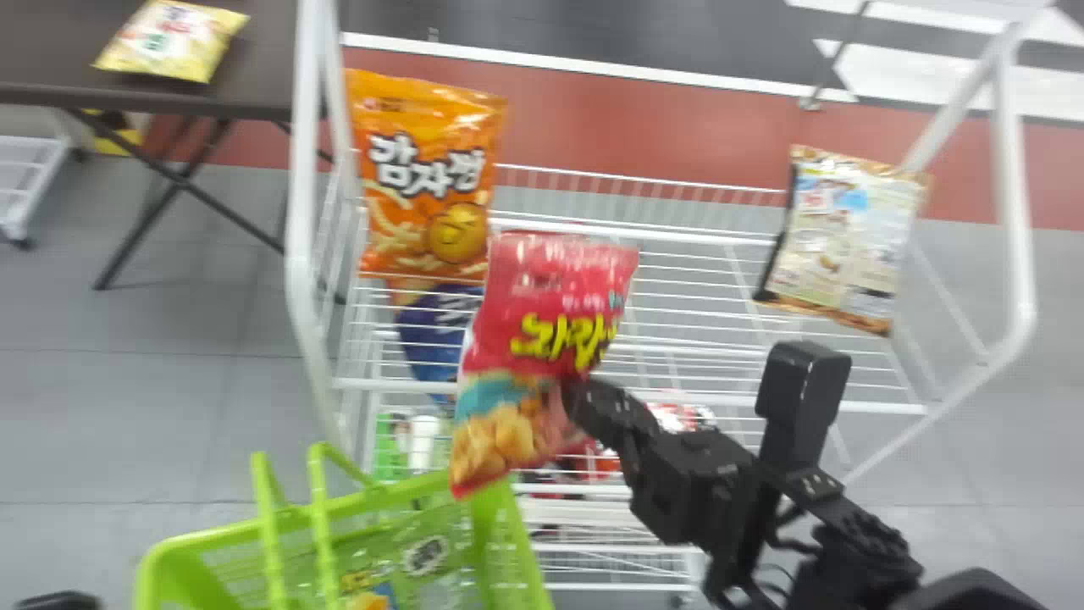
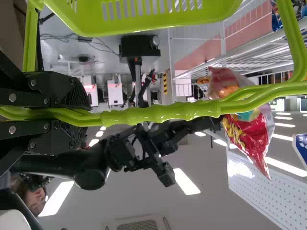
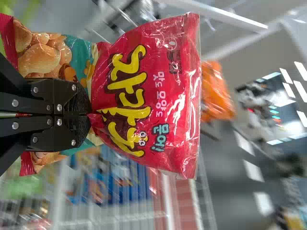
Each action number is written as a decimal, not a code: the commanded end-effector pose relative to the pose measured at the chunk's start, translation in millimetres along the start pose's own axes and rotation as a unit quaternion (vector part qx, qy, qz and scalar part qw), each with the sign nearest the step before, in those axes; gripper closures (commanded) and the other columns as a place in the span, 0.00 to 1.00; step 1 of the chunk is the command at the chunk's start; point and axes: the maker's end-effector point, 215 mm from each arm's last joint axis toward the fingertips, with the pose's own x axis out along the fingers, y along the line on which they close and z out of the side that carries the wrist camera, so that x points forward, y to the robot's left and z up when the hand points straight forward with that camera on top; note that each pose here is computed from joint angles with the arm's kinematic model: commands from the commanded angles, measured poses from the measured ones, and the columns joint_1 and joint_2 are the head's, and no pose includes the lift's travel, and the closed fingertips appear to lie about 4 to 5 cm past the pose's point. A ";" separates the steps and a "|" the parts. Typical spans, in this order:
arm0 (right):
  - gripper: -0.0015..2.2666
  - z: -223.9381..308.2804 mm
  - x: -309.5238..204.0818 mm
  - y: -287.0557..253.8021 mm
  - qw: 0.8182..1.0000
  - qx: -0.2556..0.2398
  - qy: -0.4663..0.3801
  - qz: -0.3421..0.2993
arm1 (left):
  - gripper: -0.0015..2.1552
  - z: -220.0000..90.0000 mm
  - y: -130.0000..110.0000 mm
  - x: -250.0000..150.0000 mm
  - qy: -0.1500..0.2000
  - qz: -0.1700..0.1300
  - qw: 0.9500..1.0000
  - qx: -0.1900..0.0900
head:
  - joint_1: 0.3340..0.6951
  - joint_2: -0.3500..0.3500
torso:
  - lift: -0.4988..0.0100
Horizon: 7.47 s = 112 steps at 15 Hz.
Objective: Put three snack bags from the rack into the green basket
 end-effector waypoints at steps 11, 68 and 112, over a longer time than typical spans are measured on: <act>0.00 -176.7 -12.8 91.1 0.957 0.015 0.272 0.097 | 1.00 5.9 -6.5 -2.4 -0.004 -0.009 1.000 0.007 | 1.00 0.98 | 0.98; 0.99 -74.0 -9.2 100.4 0.980 -0.021 0.182 0.083 | 1.00 14.0 -0.5 -23.5 -0.035 -0.003 0.999 0.006 | 1.00 0.85 | 0.98; 0.03 45.2 -38.5 -119.6 0.964 -0.110 -0.197 -0.138 | 1.00 25.0 -14.9 -16.6 -0.040 -0.027 0.999 -0.013 | 1.00 0.18 | 0.98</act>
